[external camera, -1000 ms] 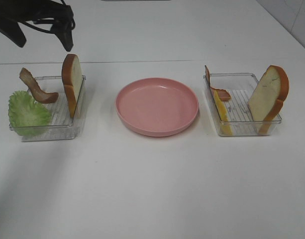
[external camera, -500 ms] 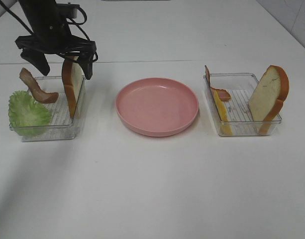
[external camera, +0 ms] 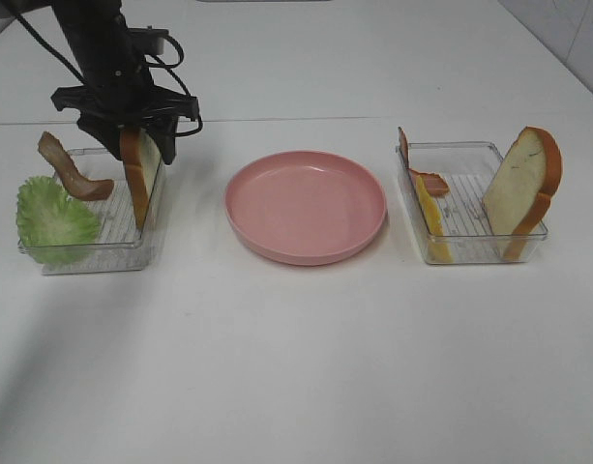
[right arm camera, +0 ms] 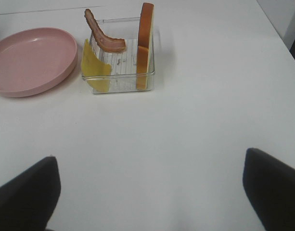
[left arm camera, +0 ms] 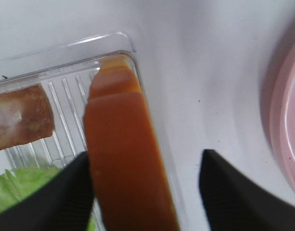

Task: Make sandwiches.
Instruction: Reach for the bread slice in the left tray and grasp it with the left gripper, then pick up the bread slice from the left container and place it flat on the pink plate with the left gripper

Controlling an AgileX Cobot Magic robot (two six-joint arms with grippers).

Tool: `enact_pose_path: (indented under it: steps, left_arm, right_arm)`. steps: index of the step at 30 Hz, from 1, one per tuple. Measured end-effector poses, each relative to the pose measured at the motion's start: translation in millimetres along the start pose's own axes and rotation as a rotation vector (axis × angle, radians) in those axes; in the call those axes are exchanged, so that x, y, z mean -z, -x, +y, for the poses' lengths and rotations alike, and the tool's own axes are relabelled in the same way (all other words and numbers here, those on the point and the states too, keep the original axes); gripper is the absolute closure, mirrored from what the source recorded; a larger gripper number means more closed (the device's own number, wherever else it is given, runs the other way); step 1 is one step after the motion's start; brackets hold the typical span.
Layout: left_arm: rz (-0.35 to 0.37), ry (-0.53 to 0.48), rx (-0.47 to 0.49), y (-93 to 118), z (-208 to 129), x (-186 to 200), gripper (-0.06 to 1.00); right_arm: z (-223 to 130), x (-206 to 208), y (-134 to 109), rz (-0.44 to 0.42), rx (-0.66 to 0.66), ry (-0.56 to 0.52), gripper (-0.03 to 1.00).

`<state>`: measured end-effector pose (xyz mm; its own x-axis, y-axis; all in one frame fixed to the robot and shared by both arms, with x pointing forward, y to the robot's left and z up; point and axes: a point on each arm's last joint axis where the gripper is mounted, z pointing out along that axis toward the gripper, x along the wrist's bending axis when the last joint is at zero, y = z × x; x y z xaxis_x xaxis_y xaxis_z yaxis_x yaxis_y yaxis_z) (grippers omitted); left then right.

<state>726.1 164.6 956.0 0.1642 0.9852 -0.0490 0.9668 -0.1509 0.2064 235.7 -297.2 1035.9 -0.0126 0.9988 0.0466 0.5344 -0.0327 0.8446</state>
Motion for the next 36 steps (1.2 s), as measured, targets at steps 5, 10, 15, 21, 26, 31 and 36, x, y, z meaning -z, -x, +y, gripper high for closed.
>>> enact_pose_path:
  steps: [5, 10, 15, 21, 26, 31, 36]
  left_arm:
    - [0.033, -0.001, -0.004, -3, 0, 0, 0.73]
    - [0.033, 0.0, 0.011, -3, 0, 0, 0.72]
    - [0.033, 0.0, 0.04, -3, 0, 0, 0.72]
    - [0.029, 0.03, 0.059, -2, 1, 18, 0.72]
    - [0.014, 0.118, 0.096, -1, 1, 64, 0.72]
    - [-0.049, 0.225, 0.119, 3, -4, 122, 0.72]
    - [-0.179, 0.25, 0.097, 15, -9, 144, 0.72]
  right_arm:
    - [0, 0, 0, 0.0, 0.0, 0.0, 0.01]
    - [0, 0, 0, 0.0, 0.0, 0.0, 0.01]
    - [0, 0, 0, 0.0, 0.0, 0.0, 0.01]
    - [0, 0, 0, 0.0, 0.0, 0.0, 0.01]
    - [0, 0, 0, 0.0, 0.0, 0.0, 0.01]
    - [0, 0, 0, 0.0, 0.0, 0.0, 0.01]
    - [0, 0, 0, 0.0, 0.0, 0.0, 0.01]
